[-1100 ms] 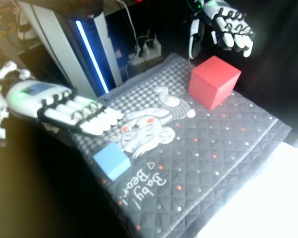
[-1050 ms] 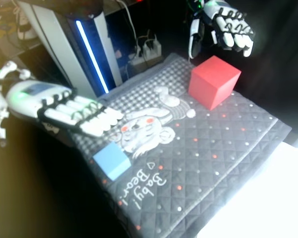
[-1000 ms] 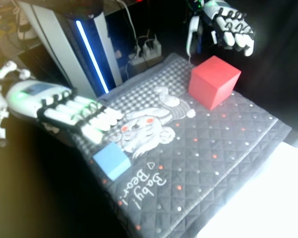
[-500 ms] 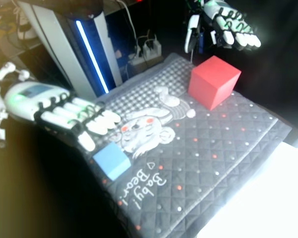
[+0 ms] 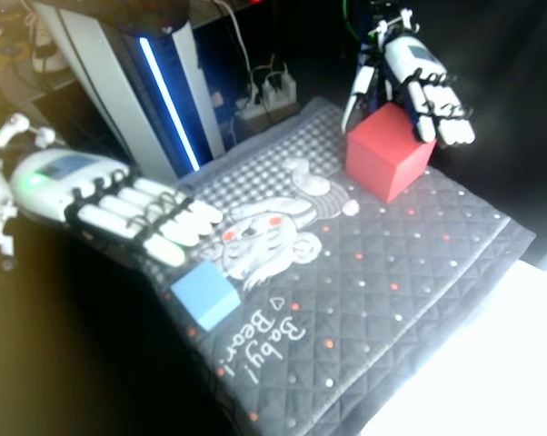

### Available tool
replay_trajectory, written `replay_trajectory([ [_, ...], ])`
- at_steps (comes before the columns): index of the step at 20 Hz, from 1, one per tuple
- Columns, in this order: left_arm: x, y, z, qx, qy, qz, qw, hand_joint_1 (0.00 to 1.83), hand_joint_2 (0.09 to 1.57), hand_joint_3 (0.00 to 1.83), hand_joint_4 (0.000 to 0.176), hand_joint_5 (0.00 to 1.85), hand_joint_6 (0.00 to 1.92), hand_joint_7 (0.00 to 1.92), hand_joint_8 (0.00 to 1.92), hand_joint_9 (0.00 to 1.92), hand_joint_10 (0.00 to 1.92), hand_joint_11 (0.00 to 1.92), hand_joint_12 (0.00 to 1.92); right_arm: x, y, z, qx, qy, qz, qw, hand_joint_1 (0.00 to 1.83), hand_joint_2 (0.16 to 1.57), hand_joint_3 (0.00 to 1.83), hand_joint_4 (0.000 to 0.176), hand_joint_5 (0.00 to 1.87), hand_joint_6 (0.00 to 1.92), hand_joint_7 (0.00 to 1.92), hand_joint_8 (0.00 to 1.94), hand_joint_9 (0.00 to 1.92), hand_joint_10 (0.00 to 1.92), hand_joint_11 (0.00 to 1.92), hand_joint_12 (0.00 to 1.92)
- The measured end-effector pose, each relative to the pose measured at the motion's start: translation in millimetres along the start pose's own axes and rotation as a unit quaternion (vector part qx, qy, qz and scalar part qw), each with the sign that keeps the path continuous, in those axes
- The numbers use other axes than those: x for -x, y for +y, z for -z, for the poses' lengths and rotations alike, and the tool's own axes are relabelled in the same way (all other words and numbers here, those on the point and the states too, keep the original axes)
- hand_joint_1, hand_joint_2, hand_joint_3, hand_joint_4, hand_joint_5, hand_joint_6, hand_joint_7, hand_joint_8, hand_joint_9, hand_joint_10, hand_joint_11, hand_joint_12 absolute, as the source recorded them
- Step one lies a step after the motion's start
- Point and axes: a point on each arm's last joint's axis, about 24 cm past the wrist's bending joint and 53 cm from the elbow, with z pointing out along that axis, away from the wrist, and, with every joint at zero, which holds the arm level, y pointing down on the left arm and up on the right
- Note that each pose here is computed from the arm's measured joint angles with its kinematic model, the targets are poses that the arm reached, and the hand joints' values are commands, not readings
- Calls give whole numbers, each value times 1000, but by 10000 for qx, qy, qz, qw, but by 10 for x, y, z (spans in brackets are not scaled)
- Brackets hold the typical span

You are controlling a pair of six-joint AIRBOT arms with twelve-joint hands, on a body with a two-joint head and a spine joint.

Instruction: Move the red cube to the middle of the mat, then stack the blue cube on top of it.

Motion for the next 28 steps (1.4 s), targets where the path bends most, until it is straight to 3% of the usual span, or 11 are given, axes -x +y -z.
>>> replay_trajectory([
  [2,-17,10,0,23,36,24,10000,1146,976,24,142,286,77,180,30,203,85,0,1363,1,0,0,0,-2,0,10000,554,1329,14,0,0,0,0,0,0,0,18,15],
  [4,-22,3,0,8,48,10,10000,1192,1011,7,164,369,71,285,24,126,683,0,1505,-2,-1,5,1,-2,4,10000,539,1342,14,0,0,0,0,0,0,0,17,24],
  [5,-27,0,0,0,56,3,10000,1231,1014,4,138,392,103,343,58,169,965,0,1691,-9,-1,4,0,11,1,10000,545,1347,14,0,0,0,0,0,0,0,3,20],
  [6,-27,-1,0,-2,58,22,10000,1288,1011,2,100,336,490,265,452,201,1309,199,1875,-9,-6,4,-12,10,-6,10000,517,1344,11,0,0,0,0,0,0,0,0,20],
  [9,-6,-41,0,-87,14,110,9999,1331,1071,13,124,100,1369,30,1298,214,1795,507,1921,-4,-14,4,-20,4,-2,10000,553,1333,2,4,0,0,0,0,0,0,0,0],
  [12,107,-113,4,-254,-191,248,9992,1330,1115,18,84,34,1424,0,1348,108,1829,358,1921,-5,-18,4,-30,4,-11,10000,456,1341,3,6,0,0,0,0,0,0,24,16],
  [13,152,-158,-1,-322,-257,245,9989,1343,1110,11,30,77,1295,29,1300,162,1755,369,1921,-3,-19,4,-31,1,-9,10000,466,1336,0,23,0,0,0,0,0,0,38,29],
  [15,313,-338,-34,-611,-514,230,9965,1406,1105,4,74,126,1254,0,1408,153,1883,356,1921,-5,-21,4,-35,3,-16,10000,521,1341,1,13,0,0,0,0,0,0,4,27],
  [17,433,-498,-77,-849,-682,215,9938,1391,1105,2,54,103,1340,0,1445,181,1858,360,1921,-3,-22,4,-36,3,-14,10000,543,1355,6,0,0,0,0,0,0,0,0,4],
  [20,447,-669,-229,-1068,-710,234,9915,1294,1131,13,83,171,1251,5,1485,197,1891,379,1921,-2,-29,4,-51,0,-23,10000,532,1355,5,0,0,0,0,0,0,0,0,0],
  [28,-316,-865,-725,-1050,359,427,9929,1111,1059,0,92,146,1172,226,939,283,1422,353,1854,-28,-22,-6,-54,5,-68,10000,517,1349,0,0,0,0,0,0,0,0,0,0],
])
